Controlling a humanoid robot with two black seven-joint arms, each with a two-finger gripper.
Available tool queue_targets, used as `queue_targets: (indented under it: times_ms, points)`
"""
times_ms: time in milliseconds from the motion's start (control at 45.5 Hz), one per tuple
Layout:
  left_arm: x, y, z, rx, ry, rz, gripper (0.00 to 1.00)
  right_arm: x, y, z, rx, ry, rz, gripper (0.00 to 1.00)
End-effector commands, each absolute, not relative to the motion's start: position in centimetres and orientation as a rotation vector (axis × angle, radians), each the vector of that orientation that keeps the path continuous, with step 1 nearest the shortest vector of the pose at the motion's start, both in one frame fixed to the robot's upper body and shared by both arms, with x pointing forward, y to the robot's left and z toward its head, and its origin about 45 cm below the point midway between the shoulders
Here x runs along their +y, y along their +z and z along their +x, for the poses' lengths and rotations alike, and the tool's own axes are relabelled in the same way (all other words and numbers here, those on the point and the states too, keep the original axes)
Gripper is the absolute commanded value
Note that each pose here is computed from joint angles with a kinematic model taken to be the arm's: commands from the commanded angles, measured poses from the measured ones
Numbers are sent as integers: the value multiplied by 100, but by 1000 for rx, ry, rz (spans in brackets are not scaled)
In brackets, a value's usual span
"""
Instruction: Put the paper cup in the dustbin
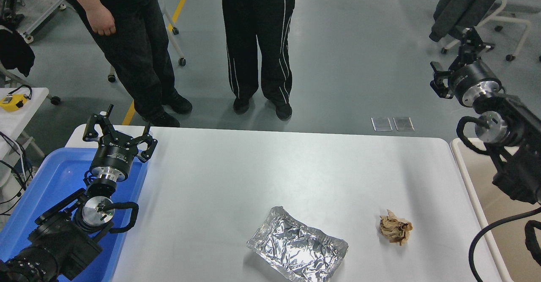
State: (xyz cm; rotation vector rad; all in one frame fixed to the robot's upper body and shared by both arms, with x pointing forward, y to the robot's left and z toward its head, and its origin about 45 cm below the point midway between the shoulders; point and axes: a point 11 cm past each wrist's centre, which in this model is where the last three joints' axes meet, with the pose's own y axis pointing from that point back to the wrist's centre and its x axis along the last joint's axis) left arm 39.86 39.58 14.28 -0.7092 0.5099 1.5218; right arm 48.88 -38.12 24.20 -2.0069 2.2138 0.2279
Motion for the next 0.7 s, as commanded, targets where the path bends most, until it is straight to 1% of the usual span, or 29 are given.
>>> queue_targets:
  times_ms: [0, 681]
  points:
    - [3957, 1428, 3986, 510, 1522, -709, 100, -3656, 1958, 4696, 2201, 350, -1952, 99]
    - [3957, 1428, 3986, 510, 1522, -709, 100, -3642, 1913, 4676, 2201, 364, -1953, 99]
